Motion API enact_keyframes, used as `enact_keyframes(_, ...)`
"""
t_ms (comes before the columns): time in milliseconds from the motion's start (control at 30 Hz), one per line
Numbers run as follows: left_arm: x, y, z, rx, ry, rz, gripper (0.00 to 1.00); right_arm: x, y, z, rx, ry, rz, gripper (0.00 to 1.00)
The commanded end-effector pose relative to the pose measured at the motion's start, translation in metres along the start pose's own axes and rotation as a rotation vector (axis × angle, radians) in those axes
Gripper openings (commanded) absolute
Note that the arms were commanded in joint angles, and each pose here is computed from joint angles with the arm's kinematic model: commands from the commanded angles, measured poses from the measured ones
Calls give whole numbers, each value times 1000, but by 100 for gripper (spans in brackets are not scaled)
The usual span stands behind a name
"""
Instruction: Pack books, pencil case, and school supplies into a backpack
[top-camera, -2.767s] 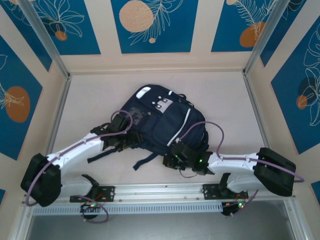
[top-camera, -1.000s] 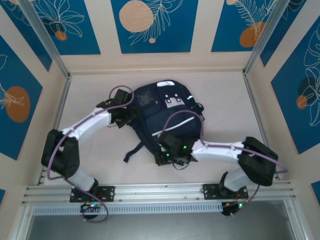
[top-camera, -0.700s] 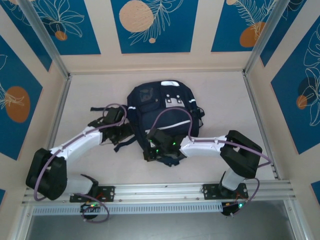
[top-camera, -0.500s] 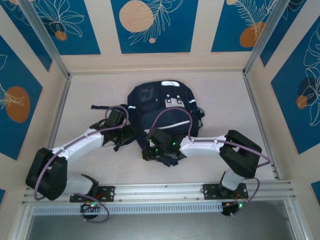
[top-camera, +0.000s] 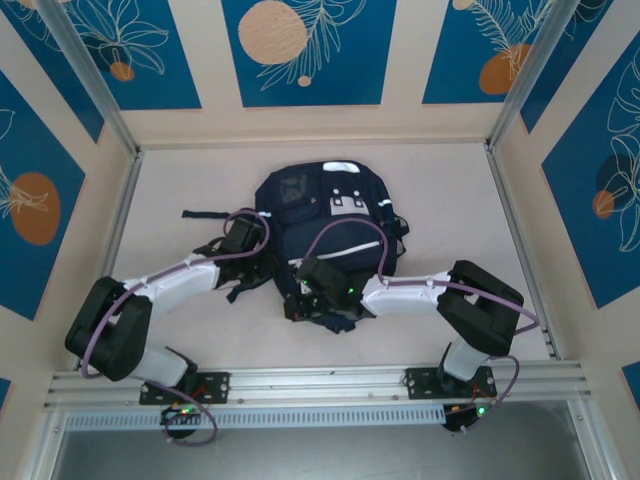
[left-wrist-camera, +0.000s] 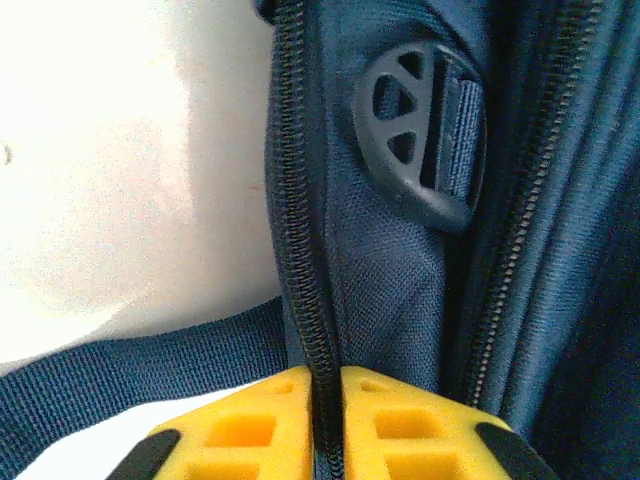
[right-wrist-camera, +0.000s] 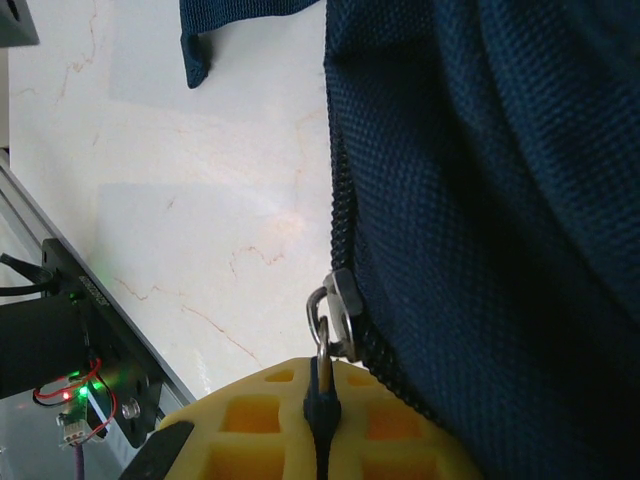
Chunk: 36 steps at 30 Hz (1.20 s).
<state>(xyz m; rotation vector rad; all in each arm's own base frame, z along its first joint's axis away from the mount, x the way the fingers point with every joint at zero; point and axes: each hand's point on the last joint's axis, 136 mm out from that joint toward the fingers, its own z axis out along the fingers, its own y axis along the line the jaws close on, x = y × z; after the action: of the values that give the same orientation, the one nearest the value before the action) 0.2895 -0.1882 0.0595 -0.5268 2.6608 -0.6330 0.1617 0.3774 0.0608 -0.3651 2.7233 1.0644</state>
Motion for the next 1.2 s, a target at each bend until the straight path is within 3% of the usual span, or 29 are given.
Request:
enact_keyframes(0,-11,-3,0,-25,-45,20,3,5,-1,-5,2,18,2,0)
enact_keyframes(400,-19,15,-1,-143,-72,47,0,43,-44,-33,180,124,45,0)
enact_keyframes(867,-34,32,-6,-242,-83,25,0,60,-84,-97,150,122,90,0)
enact_keyframes(1067,-37,32,-18,-247,-81,41,0,42,-69,-90,24,71,88,0)
enact_keyframes(1100,-34,32,-19,-236,-70,41,3,37,-64,-85,3,64,91,0)
enact_keyframes(1167,-23,32,-22,-207,-38,29,20,26,-52,-74,-40,55,90,0)
